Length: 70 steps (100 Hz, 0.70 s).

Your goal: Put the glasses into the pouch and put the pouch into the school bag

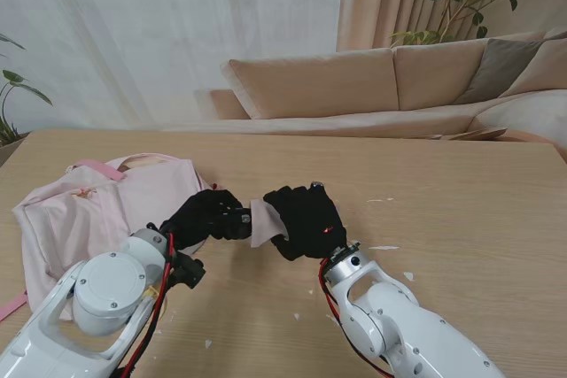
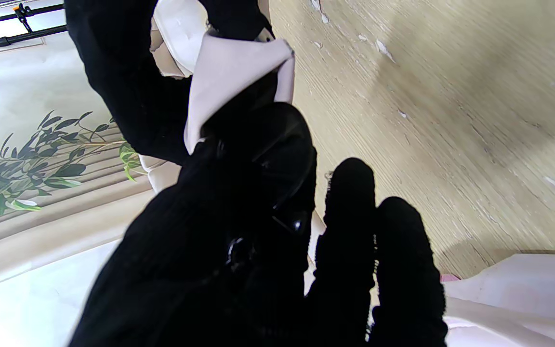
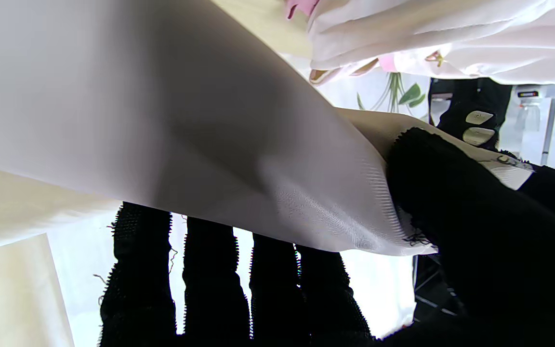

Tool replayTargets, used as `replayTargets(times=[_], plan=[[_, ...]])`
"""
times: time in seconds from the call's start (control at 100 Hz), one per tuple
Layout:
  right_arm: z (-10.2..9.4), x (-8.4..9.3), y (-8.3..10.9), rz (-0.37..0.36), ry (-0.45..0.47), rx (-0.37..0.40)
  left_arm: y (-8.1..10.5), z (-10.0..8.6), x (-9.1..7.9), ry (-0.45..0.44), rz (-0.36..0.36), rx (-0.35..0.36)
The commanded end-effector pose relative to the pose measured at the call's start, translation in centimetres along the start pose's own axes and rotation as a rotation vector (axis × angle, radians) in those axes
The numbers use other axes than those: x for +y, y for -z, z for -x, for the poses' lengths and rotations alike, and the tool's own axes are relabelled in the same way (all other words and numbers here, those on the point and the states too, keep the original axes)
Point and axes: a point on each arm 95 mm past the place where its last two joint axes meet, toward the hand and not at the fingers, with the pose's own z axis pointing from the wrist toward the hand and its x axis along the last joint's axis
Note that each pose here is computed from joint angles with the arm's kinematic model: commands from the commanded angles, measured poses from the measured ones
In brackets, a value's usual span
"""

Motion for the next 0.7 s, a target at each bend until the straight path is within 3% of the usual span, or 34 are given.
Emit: replayTargets(times=[0.0,0.69], plan=[[-0.2,0.0,0.0,-0.006,-0.001,-0.001,0.3,-0.1,0.4,0.009,0.03,0.006],[0.9,0.5,0.3,-0.015,0.046,-0.054,0.9,0.3,-0.4,-0.055,-0.021,0.025]])
